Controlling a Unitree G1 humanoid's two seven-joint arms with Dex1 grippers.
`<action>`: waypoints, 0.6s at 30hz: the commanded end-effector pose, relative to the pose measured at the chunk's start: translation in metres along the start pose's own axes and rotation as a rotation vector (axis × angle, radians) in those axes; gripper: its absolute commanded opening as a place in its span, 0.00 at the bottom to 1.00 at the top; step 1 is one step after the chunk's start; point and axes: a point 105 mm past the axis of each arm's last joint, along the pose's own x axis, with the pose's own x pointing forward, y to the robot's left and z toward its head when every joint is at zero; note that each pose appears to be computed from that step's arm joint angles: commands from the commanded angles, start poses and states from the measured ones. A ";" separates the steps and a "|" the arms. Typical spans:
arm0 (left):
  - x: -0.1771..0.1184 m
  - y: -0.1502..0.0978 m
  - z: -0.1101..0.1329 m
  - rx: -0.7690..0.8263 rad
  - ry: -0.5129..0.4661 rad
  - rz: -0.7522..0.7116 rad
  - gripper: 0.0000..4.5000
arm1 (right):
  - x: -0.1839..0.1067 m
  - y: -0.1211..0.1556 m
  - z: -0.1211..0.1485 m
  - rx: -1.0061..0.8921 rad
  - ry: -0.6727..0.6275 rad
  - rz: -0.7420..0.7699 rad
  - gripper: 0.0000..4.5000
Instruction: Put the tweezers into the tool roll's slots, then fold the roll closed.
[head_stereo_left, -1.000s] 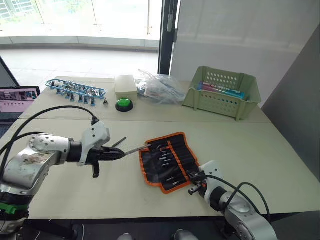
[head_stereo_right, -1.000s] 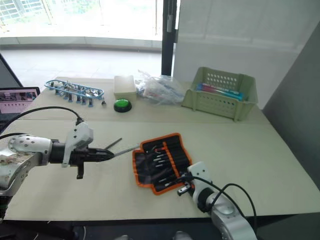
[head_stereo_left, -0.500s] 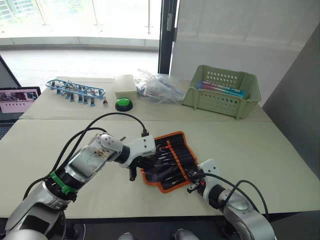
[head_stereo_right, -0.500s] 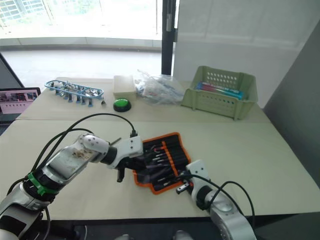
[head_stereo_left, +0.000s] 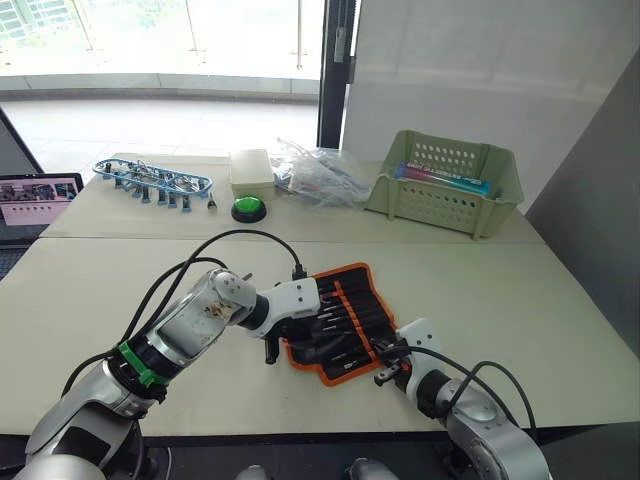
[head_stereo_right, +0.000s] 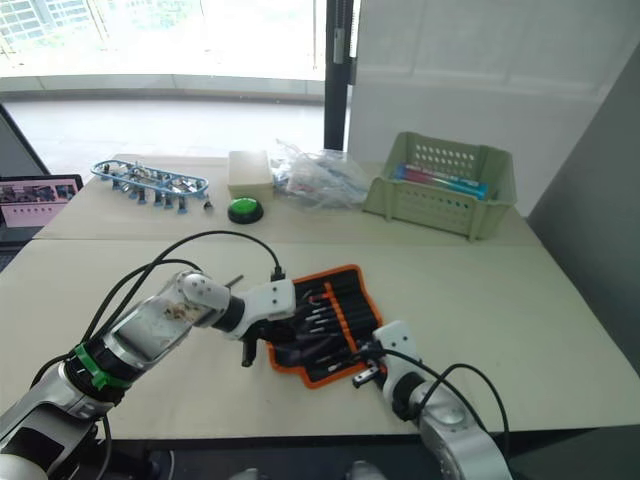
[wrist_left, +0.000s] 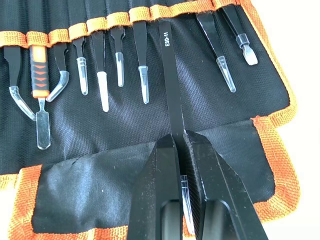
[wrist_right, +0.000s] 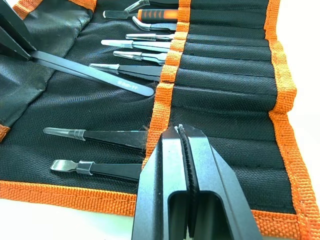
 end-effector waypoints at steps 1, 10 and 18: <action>0.001 0.001 0.006 0.034 -0.004 0.008 0.01 | -0.004 0.002 -0.050 0.071 0.195 -0.007 0.00; 0.016 0.005 0.014 0.058 -0.005 0.009 0.01 | -0.008 0.006 -0.052 0.078 0.198 -0.008 0.00; 0.020 0.004 0.028 0.079 -0.046 0.000 0.01 | -0.008 0.005 -0.052 0.081 0.198 -0.014 0.00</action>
